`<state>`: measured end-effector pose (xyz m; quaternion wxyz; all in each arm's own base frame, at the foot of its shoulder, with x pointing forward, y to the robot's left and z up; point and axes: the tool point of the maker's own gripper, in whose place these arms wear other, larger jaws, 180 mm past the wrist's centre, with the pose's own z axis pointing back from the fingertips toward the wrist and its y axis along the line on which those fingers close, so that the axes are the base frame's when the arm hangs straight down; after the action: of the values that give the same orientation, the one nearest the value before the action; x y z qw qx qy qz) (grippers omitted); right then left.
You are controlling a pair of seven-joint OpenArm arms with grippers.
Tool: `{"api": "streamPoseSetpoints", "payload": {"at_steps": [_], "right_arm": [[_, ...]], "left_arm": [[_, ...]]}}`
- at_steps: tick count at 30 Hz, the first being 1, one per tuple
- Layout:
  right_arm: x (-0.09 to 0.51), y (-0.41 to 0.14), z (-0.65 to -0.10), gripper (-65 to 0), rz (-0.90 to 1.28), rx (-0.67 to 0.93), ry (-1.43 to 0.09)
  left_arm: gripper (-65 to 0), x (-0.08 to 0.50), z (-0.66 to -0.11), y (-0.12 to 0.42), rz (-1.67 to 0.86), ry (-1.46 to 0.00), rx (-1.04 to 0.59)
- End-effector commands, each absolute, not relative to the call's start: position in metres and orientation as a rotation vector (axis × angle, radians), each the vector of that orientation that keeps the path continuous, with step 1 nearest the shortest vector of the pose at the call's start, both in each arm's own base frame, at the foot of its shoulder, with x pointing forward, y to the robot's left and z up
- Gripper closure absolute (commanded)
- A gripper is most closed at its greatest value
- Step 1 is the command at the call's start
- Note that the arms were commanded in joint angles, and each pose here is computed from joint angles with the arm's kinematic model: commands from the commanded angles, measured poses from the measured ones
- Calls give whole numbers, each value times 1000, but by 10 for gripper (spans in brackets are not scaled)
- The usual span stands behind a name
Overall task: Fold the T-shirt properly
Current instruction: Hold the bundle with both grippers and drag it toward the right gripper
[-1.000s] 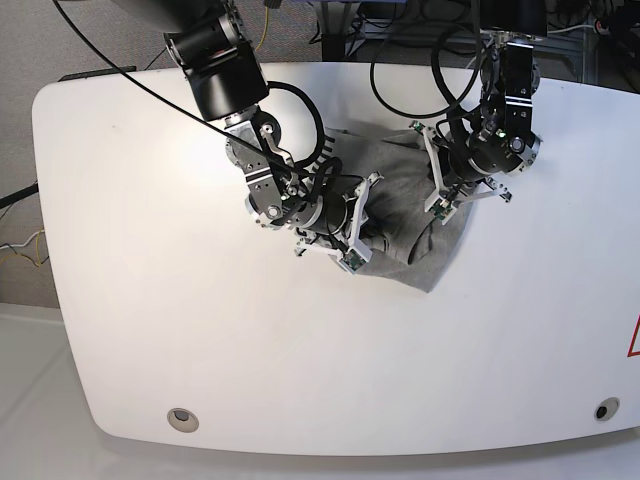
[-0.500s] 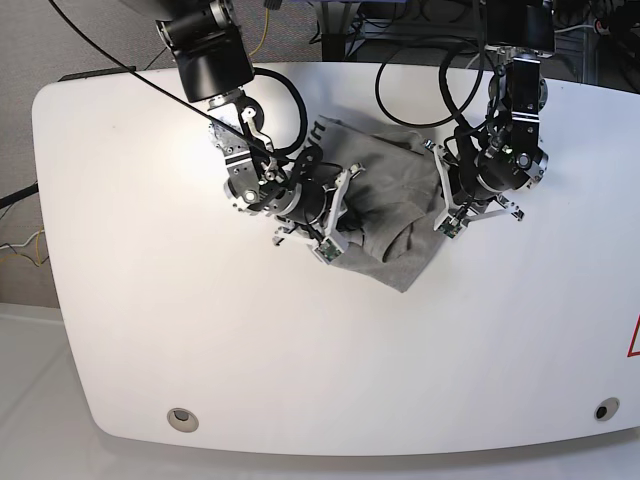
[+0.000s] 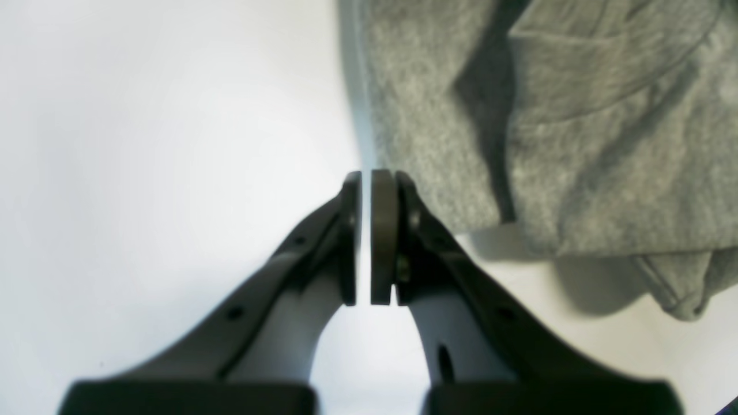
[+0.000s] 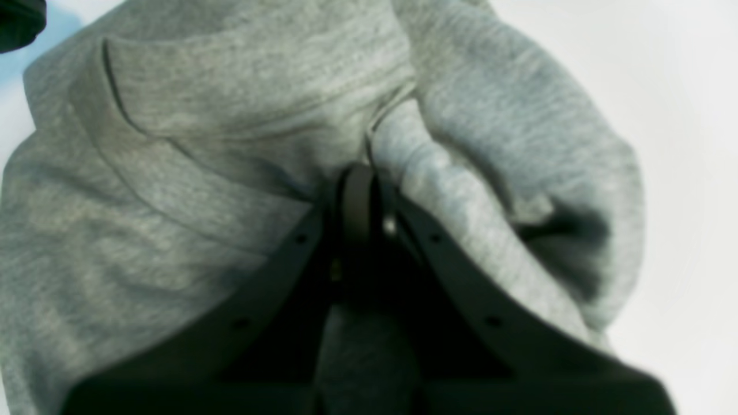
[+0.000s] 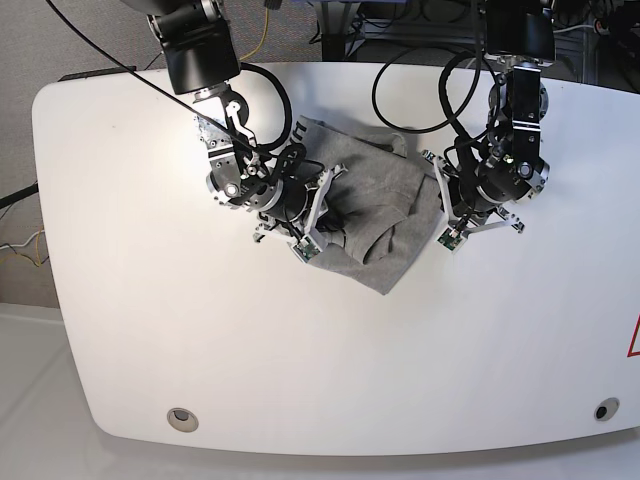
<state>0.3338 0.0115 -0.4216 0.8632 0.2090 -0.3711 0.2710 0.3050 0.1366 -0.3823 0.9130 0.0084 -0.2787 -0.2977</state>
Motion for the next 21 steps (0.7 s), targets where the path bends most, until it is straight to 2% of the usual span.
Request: {"api": "streamPoseSetpoints", "payload": {"at_steps": [1, 11, 21], "right_arm": [[327, -3, -436, 0, 589, 369, -705], [345, 3, -398, 0, 628, 346, -785], [364, 5, -345, 0, 676, 298, -884]], "left_arm": [[-8, 313, -373, 135, -613, -611, 20], [-8, 303, -378, 125, -602, -572, -3], [-8, 305, -354, 119, -604, -610, 20]]}}
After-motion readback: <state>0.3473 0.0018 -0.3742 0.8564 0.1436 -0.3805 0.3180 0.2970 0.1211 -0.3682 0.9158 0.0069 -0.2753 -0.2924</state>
